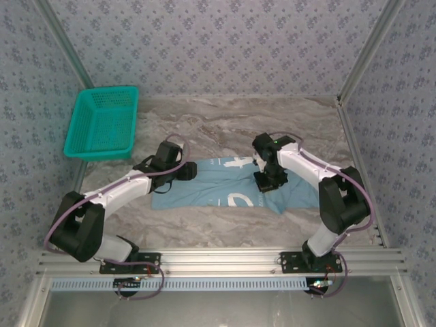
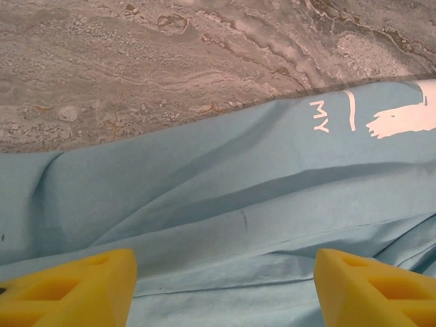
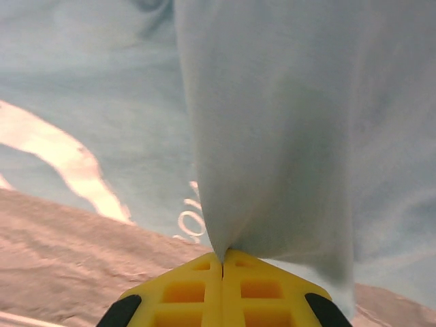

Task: Fold the inside-out t-shirt

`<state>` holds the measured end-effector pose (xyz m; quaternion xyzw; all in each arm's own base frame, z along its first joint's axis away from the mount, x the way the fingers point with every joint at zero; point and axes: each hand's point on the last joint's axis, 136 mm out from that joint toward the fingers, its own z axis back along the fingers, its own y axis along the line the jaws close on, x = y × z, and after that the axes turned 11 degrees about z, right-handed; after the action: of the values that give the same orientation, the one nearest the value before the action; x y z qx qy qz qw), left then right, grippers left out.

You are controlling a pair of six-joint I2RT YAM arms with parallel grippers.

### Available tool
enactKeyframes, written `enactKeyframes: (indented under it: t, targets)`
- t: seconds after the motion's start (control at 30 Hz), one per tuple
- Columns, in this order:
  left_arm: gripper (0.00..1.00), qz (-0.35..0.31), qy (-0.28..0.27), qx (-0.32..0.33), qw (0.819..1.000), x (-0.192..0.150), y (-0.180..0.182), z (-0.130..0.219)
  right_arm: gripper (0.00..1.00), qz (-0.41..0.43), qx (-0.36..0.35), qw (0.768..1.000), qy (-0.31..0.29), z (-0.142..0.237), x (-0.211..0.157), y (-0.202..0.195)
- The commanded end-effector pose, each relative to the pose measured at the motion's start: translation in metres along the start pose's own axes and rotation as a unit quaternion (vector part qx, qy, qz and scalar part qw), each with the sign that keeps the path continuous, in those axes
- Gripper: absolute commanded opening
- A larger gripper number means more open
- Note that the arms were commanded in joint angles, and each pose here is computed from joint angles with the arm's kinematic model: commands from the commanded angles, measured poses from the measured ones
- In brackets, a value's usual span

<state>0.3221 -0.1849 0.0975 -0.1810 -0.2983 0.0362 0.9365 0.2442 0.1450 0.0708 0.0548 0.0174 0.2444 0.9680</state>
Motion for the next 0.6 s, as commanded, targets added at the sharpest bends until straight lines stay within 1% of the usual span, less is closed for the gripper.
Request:
enactKeyframes:
  t: [0.0, 0.13, 0.2, 0.23, 0.27, 0.3, 0.33, 0.4, 0.47, 0.57]
  targets:
    - [0.69, -0.006, -0.011, 0.002, 1.0, 0.007, 0.001, 0.01, 0.01, 0.001, 0.073, 0.997, -0.017, 0.01, 0.003, 0.018]
    - [0.69, -0.006, -0.012, 0.002, 1.0, 0.008, 0.001, 0.01, 0.01, -0.018, 0.086, 0.996, -0.03, 0.014, 0.005, 0.014]
    - [0.69, -0.006, -0.011, 0.002, 1.0, 0.007, 0.0, 0.008, 0.03, -0.023, 0.091, 0.995, -0.042, 0.012, 0.012, 0.013]
    - [0.69, -0.006, -0.01, 0.003, 1.0, 0.007, 0.001, 0.008, 0.08, -0.026, 0.094, 0.994, -0.045, 0.01, 0.016, 0.014]
    - [0.69, -0.007, -0.009, 0.003, 1.0, 0.007, 0.0, 0.008, 0.11, -0.033, 0.088, 0.995, -0.046, 0.008, 0.018, 0.011]
    - [0.69, -0.006, -0.007, 0.003, 1.0, 0.007, 0.0, 0.007, 0.16, -0.039, 0.071, 0.996, -0.043, 0.005, 0.02, 0.005]
    - [0.69, -0.007, -0.008, 0.001, 1.0, 0.008, -0.001, 0.008, 0.26, -0.039, 0.064, 0.997, -0.036, 0.004, 0.02, 0.003]
    - [0.69, -0.007, -0.007, 0.001, 1.0, 0.008, -0.001, 0.008, 0.35, -0.055, 0.042, 0.997, -0.029, 0.006, 0.015, -0.007]
    - [0.69, -0.007, -0.007, 0.0, 1.0, 0.008, -0.001, 0.009, 0.4, -0.083, 0.029, 0.995, -0.04, 0.012, 0.009, -0.021]
    - [0.69, -0.007, -0.004, -0.005, 1.0, 0.006, -0.003, 0.007, 0.45, -0.154, 0.018, 0.986, -0.066, 0.018, 0.0, -0.052]
